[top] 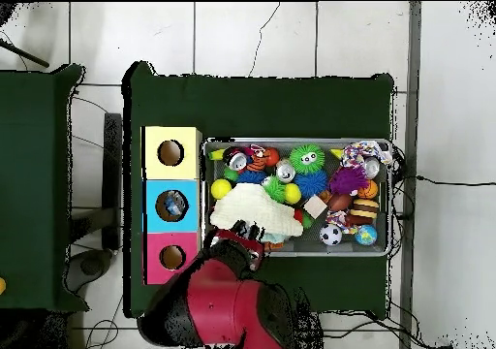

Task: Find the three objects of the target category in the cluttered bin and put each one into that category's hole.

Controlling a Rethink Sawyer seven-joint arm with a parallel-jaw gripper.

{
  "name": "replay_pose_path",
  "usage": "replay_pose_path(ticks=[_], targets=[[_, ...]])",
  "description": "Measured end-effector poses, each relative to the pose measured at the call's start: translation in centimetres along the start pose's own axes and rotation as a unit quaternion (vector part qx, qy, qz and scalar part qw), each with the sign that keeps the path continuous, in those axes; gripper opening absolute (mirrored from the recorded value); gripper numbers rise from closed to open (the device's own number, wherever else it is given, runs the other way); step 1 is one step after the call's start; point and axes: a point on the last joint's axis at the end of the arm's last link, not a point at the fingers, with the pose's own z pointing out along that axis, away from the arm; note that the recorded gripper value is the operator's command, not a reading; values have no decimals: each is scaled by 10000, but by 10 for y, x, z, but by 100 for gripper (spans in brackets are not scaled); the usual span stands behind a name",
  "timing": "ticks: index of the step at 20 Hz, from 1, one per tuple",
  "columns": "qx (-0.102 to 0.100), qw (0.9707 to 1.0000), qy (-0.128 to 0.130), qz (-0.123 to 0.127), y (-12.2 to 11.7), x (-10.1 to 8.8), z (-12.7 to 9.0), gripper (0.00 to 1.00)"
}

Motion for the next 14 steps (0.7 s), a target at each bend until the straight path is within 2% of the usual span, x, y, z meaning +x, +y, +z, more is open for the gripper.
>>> replay_pose_path(ticks=[14], targets=[[136,9999,83,40,45,3,2,0]])
